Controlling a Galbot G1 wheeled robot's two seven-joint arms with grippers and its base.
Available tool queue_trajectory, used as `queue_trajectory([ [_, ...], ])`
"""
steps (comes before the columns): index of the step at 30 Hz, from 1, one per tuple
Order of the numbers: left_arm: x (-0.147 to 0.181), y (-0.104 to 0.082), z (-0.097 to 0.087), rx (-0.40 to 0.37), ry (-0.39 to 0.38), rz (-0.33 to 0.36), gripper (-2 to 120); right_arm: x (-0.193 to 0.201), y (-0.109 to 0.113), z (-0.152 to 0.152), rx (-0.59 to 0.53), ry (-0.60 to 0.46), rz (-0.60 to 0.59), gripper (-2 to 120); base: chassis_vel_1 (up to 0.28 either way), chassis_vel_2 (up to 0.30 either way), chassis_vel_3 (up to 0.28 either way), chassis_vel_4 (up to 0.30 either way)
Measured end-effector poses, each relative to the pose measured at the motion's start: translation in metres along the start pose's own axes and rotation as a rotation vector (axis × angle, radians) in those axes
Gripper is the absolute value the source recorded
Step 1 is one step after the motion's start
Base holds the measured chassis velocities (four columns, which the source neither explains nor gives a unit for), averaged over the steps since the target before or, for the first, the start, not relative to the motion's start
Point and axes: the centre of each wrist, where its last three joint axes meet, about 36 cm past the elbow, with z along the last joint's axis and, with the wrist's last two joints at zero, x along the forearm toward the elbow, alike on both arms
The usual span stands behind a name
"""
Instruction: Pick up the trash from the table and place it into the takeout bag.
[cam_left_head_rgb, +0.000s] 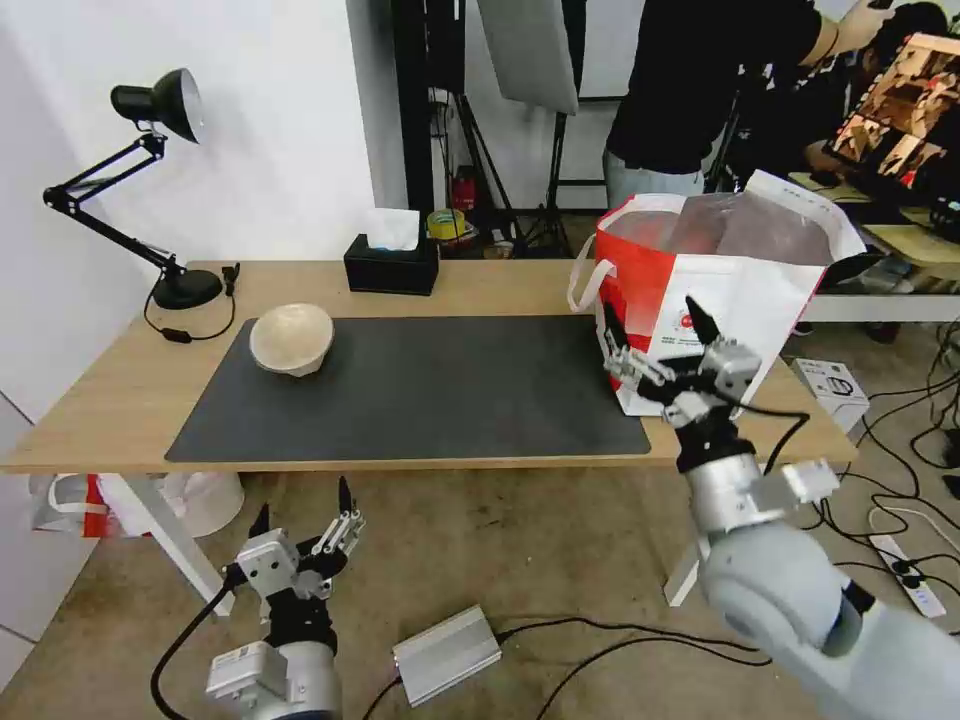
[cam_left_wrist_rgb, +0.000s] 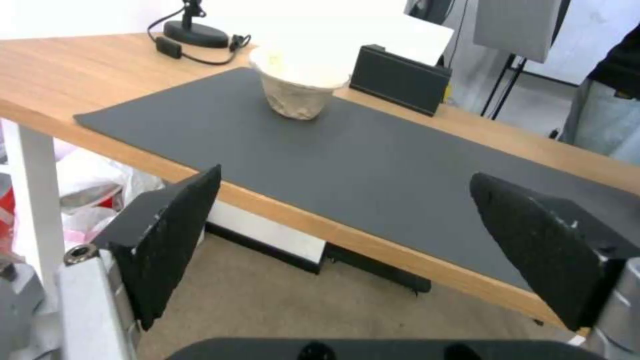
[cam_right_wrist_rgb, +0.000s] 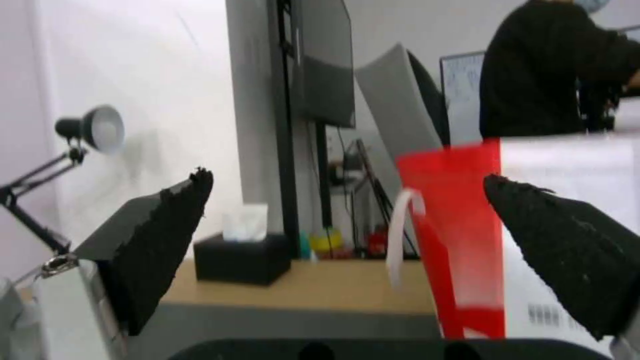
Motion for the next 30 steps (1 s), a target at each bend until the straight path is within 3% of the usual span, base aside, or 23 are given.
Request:
queue_trajectory([
  [19,-0.001,-0.001,0.001,0.001,0.0,0.006,100,0.055,0.019,0.02,0.031,0.105,0.039,100,0.0,0.0,0.0,0.0],
  [30,-0.003,-0.001,0.002,0.018,-0.014,0.025,100,0.094,0.034,0.032,0.041,0.22,0.084,100,0.0,0.0,0.0,0.0],
])
